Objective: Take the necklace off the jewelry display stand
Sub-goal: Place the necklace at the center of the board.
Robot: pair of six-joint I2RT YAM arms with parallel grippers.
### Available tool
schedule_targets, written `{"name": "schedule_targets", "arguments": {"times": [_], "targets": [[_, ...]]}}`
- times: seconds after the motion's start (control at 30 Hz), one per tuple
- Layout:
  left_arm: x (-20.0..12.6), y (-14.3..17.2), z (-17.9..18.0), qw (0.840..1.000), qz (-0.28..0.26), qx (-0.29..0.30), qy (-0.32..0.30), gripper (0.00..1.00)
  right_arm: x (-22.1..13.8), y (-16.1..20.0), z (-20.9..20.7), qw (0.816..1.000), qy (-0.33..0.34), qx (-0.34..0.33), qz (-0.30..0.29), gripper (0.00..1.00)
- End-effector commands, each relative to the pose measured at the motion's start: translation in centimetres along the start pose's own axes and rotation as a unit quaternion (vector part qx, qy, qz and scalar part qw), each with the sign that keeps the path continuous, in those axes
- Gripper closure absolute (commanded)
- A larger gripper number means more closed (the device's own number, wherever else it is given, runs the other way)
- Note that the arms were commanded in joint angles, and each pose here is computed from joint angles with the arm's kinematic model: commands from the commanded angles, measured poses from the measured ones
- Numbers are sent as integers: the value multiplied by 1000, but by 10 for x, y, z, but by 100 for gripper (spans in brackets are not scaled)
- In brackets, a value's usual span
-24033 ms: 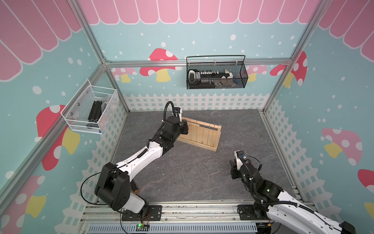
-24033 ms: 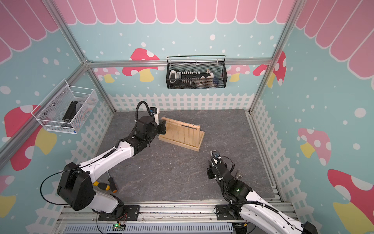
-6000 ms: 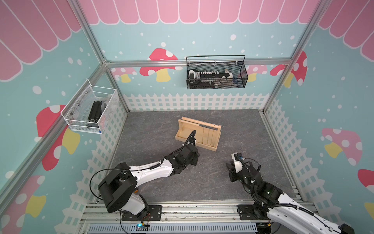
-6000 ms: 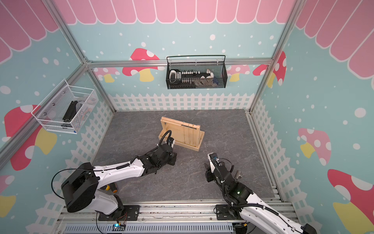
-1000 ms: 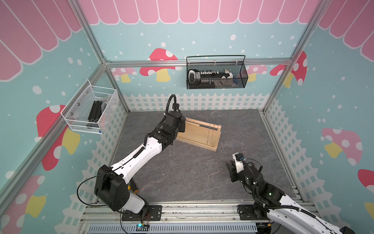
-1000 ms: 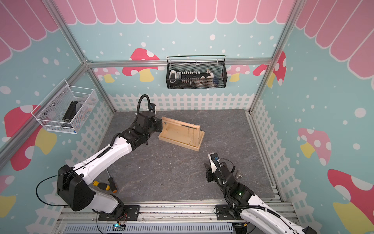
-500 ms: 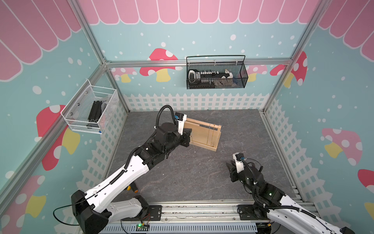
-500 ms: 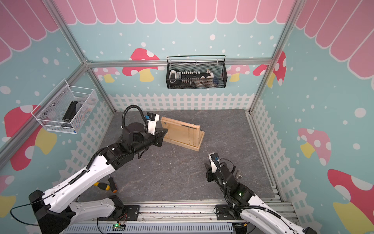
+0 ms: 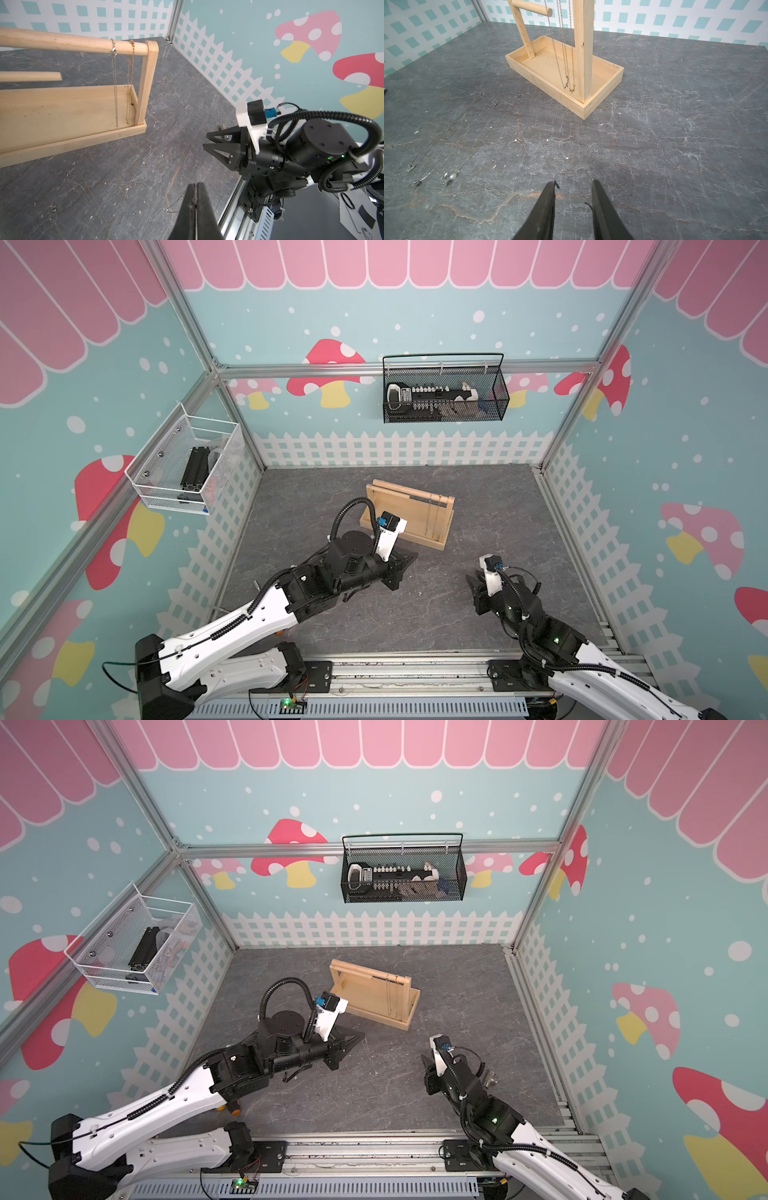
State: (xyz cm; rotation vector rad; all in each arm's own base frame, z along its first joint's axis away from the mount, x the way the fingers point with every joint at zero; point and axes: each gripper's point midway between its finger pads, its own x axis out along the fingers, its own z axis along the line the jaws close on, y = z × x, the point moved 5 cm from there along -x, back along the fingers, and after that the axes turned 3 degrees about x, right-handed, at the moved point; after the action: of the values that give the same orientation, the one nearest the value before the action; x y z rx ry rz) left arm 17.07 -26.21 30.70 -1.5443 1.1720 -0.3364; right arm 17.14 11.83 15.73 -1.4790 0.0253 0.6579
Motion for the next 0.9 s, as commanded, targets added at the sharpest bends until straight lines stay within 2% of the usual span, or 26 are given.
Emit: {"name": "schedule_targets", "arguments": {"times": [0.0, 0.27, 0.87], "targets": [[-6, 3, -8, 1000, -12, -21, 18, 100, 0, 4, -3, 1000, 7, 2, 3, 68], [-7, 28, -25, 998, 10, -20, 54, 100, 1, 4, -3, 1000, 7, 3, 5, 68], [2, 72, -24, 997, 27, -46, 59, 100, 2, 4, -2, 1000, 7, 2, 6, 68]]}}
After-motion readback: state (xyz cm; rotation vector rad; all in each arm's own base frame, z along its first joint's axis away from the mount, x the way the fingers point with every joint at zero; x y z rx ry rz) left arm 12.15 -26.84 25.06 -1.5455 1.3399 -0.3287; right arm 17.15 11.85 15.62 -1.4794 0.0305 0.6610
